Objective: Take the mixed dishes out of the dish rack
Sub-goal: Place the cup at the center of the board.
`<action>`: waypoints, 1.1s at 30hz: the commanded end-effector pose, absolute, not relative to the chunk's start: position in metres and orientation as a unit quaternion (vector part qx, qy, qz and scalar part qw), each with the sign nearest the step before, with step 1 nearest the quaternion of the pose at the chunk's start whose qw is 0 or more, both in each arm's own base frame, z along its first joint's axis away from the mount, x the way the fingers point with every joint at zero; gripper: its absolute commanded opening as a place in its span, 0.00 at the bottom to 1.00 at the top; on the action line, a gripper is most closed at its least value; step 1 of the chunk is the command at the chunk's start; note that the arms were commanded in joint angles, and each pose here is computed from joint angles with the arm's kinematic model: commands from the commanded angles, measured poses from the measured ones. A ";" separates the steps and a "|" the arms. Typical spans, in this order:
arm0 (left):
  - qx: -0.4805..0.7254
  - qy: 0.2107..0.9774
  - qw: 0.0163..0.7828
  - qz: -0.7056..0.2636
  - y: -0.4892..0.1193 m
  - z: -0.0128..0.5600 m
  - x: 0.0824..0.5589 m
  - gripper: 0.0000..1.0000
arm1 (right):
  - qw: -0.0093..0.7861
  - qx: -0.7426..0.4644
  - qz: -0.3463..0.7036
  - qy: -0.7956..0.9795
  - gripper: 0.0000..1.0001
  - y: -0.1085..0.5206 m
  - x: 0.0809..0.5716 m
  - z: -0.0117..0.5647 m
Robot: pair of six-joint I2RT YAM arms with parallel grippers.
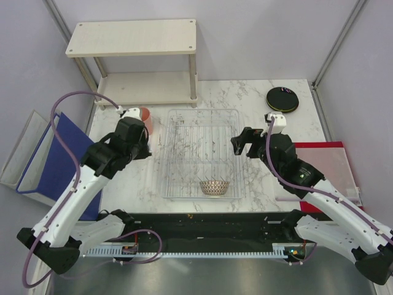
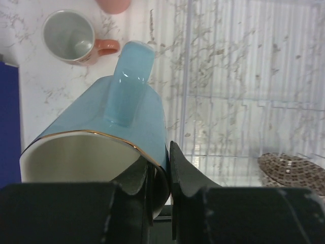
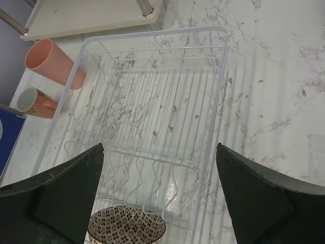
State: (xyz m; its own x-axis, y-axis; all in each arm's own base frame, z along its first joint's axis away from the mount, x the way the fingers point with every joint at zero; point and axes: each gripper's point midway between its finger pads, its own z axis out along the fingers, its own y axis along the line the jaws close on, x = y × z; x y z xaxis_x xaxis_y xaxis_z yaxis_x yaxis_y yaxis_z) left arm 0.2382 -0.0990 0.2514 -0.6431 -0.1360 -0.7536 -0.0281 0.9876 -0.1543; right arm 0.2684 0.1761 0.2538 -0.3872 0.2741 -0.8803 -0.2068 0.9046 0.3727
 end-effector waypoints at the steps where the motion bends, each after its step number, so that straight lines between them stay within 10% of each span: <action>1: -0.033 0.907 0.419 0.007 -0.083 0.242 0.250 0.02 | 0.557 0.016 0.202 0.805 0.98 0.172 0.269 0.249; 33: -0.038 0.971 0.235 -0.014 -0.099 0.085 0.299 0.11 | 0.546 0.003 0.194 0.815 0.98 0.172 0.266 0.230</action>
State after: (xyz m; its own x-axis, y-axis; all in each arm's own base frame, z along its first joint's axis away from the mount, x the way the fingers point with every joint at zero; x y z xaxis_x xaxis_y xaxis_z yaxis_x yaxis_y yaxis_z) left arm 0.2921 -0.0963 0.0854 -0.8932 -0.1105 -0.4359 -0.1072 0.9937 -0.0323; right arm 0.2642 0.1714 0.2299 -0.4158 0.2208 -0.8822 -0.2040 0.9227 0.3271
